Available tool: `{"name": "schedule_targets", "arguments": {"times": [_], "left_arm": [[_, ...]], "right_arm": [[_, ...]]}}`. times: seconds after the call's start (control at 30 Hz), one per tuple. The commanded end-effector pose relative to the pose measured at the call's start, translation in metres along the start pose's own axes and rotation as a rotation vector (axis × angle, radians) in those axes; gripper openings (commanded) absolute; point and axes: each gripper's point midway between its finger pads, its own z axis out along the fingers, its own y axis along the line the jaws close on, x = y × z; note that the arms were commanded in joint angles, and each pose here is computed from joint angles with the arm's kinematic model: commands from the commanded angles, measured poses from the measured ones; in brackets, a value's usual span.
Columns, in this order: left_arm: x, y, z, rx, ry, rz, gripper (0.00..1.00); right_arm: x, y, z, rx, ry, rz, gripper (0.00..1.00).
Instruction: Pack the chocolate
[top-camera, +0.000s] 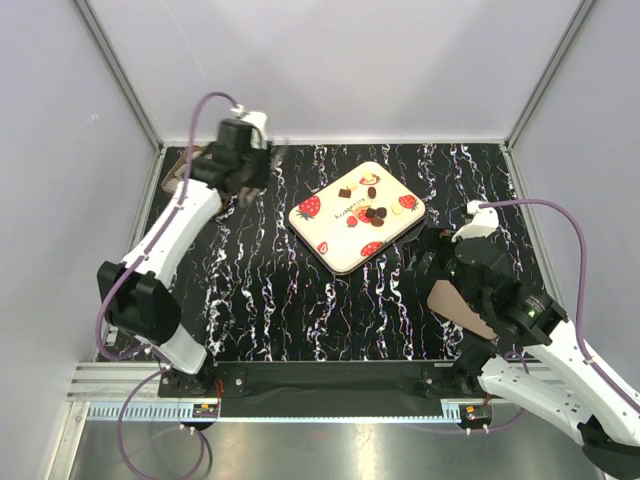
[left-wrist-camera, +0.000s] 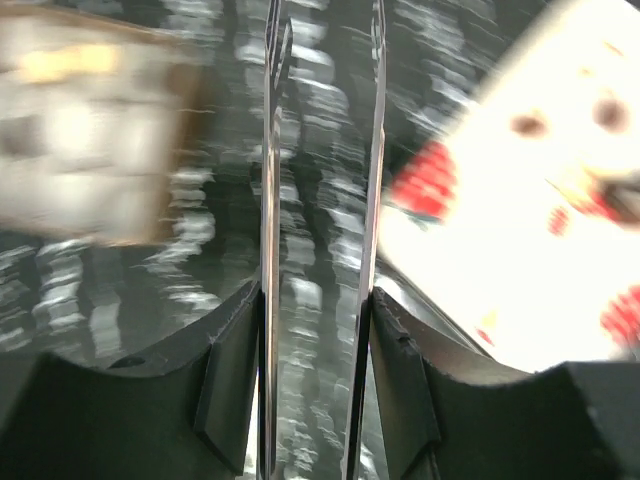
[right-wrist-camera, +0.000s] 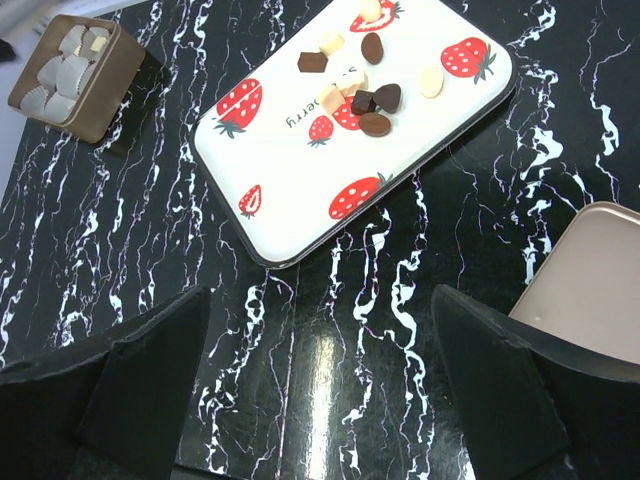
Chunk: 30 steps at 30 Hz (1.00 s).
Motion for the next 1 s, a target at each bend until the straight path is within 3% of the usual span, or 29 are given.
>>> {"name": "schedule_targets", "arguments": {"times": [0.0,0.13,0.33,0.63,0.97], "left_arm": [[0.014,-0.063,-0.003,0.171,-0.013,0.054,0.48],[0.041,-0.124,0.000,0.296,0.016,0.123,0.48],[0.074,-0.176,0.016,0.403,0.075,0.191,0.48],[0.116,-0.204,0.050,0.440,0.168,0.228,0.48],[0.139,-0.200,0.079,0.375,0.221,0.251,0.48]], "right_arm": [[-0.012,0.004,-0.007,-0.012,-0.025,0.026,1.00],[-0.011,0.005,-0.009,-0.021,-0.019,0.036,1.00],[-0.009,0.001,-0.010,-0.009,-0.017,0.042,1.00],[-0.009,-0.001,-0.011,-0.006,-0.019,0.040,1.00],[-0.008,-0.001,-0.009,-0.003,-0.020,0.031,1.00]]}}
